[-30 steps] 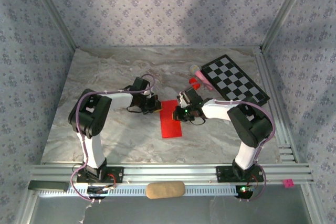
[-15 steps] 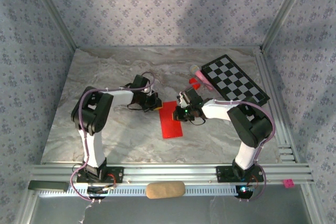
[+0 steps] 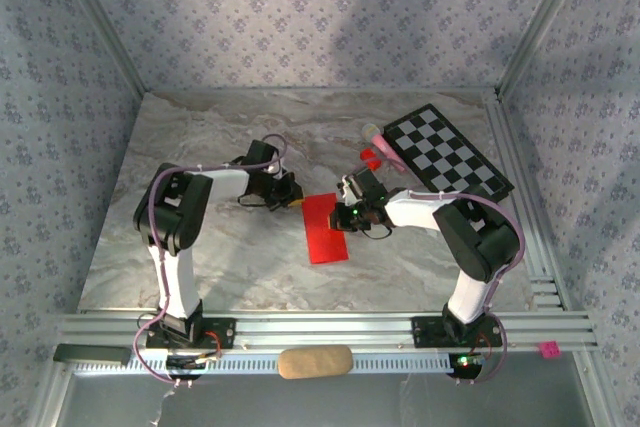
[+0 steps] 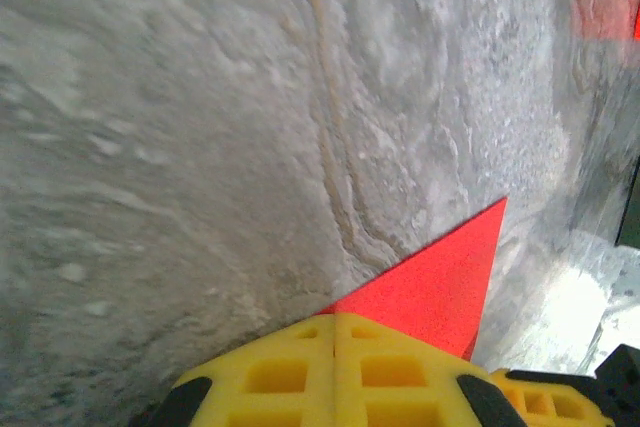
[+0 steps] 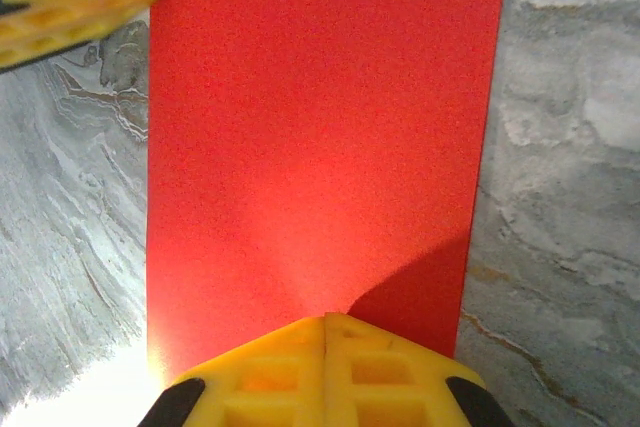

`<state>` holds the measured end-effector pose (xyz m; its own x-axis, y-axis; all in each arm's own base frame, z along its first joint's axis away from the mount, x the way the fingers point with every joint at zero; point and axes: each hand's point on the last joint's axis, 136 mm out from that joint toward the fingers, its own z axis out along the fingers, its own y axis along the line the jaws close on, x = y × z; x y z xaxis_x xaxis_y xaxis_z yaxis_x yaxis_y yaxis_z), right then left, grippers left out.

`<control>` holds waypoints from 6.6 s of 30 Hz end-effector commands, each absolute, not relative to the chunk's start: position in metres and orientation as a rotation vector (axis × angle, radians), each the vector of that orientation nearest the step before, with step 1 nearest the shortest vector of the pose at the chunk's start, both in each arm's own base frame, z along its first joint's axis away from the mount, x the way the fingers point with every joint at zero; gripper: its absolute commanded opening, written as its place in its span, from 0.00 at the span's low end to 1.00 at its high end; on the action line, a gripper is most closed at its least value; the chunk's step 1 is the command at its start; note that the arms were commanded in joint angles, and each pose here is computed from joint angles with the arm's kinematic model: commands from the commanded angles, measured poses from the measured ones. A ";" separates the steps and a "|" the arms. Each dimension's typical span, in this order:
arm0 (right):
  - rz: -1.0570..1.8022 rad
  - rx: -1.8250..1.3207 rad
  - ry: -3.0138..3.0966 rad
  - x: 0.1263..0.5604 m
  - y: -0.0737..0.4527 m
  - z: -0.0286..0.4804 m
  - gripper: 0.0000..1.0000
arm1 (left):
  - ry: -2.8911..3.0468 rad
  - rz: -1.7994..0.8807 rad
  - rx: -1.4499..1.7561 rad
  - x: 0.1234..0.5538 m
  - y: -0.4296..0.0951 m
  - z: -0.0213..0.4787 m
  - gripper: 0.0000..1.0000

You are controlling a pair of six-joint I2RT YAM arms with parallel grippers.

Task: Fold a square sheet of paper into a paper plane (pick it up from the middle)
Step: First fold the square sheet of paper in half at the center of the table.

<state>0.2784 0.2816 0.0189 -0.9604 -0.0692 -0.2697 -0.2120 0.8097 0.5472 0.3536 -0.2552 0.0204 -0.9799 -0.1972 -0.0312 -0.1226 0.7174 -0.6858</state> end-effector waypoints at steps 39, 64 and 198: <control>0.655 -0.169 2.986 0.239 0.235 -0.029 0.00 | 2.833 -1.027 -0.142 0.323 -0.266 -0.001 0.00; 0.657 -0.191 2.991 0.236 0.234 -0.029 0.00 | 2.737 -0.836 -0.563 0.374 -0.231 0.003 0.00; 0.604 -0.171 2.971 0.238 0.233 -0.023 0.00 | 2.816 -1.221 0.129 0.190 -0.320 0.043 0.07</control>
<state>0.2730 0.2725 0.0193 -0.9566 -0.0813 -0.2797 -0.2227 0.8231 0.5223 0.1939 -0.3113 0.0471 -0.9928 0.0272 -0.1168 0.1035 0.6858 -0.7204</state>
